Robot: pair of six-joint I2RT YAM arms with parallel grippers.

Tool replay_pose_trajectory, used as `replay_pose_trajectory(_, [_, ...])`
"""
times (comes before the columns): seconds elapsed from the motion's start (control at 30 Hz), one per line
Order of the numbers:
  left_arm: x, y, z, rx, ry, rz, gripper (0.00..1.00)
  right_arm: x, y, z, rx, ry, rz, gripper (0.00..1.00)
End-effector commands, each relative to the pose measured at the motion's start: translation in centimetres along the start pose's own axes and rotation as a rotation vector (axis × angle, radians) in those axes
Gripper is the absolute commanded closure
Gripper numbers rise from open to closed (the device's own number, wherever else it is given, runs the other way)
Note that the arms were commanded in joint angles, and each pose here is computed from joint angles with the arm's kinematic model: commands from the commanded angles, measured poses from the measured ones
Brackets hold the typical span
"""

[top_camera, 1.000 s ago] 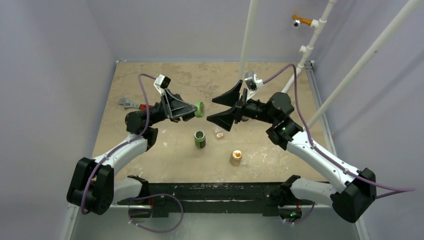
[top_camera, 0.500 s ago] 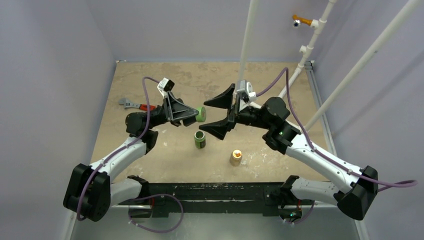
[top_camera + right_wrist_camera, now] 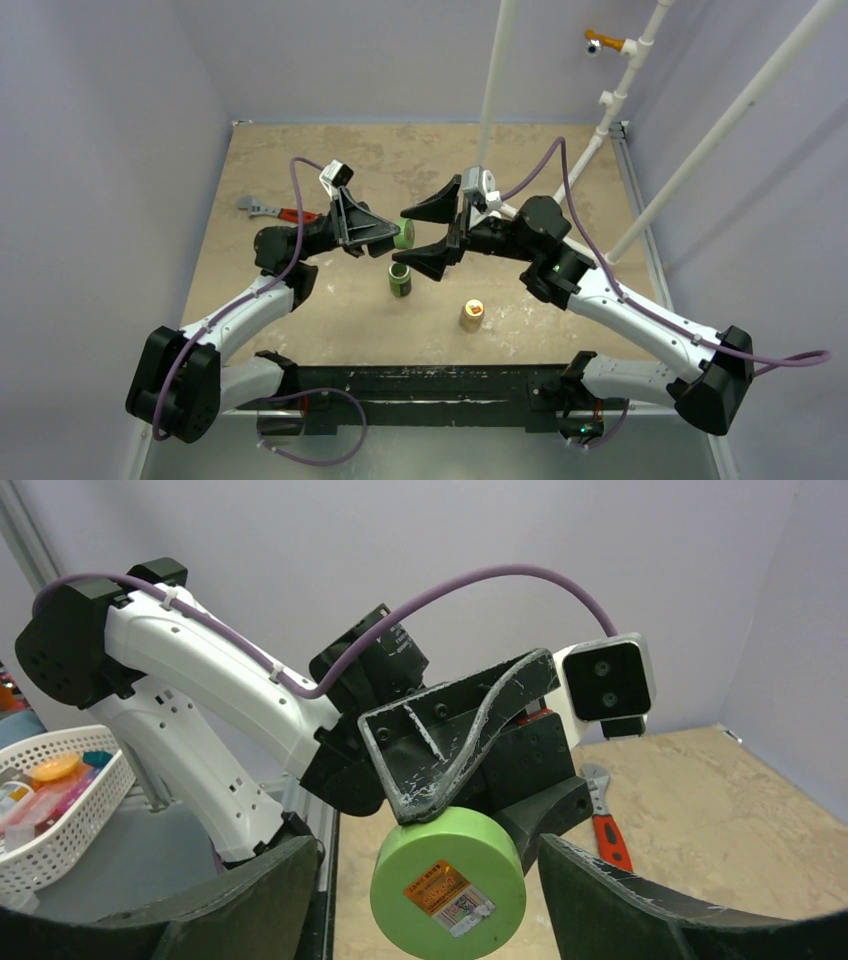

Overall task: Sort the pills into containers
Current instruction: Screw the lid of the pill bottle onto the pill bottle.

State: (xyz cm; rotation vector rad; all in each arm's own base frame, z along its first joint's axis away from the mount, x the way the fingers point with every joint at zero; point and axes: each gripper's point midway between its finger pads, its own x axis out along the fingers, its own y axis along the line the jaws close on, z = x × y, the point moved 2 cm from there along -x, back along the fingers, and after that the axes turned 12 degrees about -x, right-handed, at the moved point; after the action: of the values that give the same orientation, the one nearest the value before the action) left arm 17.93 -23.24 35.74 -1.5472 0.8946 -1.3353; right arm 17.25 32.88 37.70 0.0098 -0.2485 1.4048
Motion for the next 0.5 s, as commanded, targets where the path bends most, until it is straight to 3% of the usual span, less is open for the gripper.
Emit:
replay_pose_trajectory(0.0, [-0.03,-0.88,-0.62,0.01,0.011,-0.027,0.85,0.39,-0.64,1.76,-0.051,-0.027,-0.028,0.24])
replay_pose_trajectory(0.47, [0.01,-1.14,-0.71,0.023,0.01,-0.03,0.86,0.3,-0.79,1.43,-0.042,-0.006,-0.042,0.57])
